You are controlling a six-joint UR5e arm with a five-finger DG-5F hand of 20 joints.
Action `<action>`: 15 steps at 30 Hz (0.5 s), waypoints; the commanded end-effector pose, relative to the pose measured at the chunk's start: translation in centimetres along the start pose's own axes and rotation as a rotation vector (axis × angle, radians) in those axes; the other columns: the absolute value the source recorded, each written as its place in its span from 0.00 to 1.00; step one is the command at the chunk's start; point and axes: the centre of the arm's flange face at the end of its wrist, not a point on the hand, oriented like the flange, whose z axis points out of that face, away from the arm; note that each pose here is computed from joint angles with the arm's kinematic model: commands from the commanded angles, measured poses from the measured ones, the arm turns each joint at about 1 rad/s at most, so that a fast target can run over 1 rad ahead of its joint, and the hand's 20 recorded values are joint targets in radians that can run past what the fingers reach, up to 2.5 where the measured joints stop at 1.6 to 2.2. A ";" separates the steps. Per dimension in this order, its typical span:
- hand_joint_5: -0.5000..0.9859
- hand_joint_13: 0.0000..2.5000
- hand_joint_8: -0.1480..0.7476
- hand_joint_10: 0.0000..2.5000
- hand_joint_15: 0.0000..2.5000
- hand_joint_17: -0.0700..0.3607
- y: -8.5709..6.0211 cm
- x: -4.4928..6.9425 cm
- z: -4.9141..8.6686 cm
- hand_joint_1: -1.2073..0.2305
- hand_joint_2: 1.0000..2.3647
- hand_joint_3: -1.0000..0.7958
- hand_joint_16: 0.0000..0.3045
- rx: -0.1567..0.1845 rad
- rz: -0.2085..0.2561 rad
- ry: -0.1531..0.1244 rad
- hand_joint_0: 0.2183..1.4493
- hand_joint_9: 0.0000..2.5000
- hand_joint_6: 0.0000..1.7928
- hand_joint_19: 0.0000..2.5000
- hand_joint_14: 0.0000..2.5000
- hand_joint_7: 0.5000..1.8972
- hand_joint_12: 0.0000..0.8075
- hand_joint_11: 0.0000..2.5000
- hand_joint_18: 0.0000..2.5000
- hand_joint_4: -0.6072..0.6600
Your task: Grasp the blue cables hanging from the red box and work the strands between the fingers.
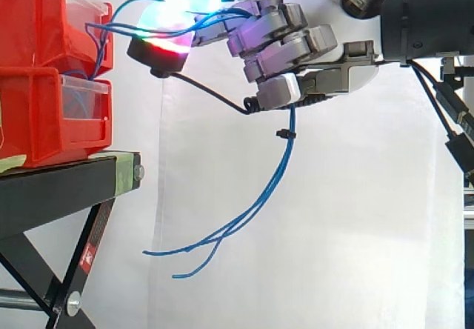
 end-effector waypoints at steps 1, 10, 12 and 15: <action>0.52 0.62 0.56 1.00 0.50 0.54 0.0 0.0 0.0 0.30 0.00 0.57 0.24 0.000 0.000 0.000 0.74 0.47 0.51 0.27 1.00 0.30 0.63 0.84 0.71 0.49; 0.52 0.62 0.56 1.00 0.50 0.54 0.0 0.0 0.0 0.30 0.00 0.57 0.24 0.000 0.000 0.000 0.74 0.47 0.51 0.27 1.00 0.31 0.63 0.84 0.71 0.49; 0.52 0.62 0.56 1.00 0.50 0.54 0.0 0.0 0.0 0.30 0.00 0.57 0.24 0.000 0.000 0.000 0.74 0.47 0.51 0.27 1.00 0.31 0.63 0.84 0.71 0.49; 0.52 0.62 0.56 1.00 0.50 0.54 0.0 0.0 0.0 0.30 0.00 0.57 0.24 0.000 0.000 0.000 0.74 0.47 0.51 0.27 1.00 0.31 0.63 0.84 0.71 0.49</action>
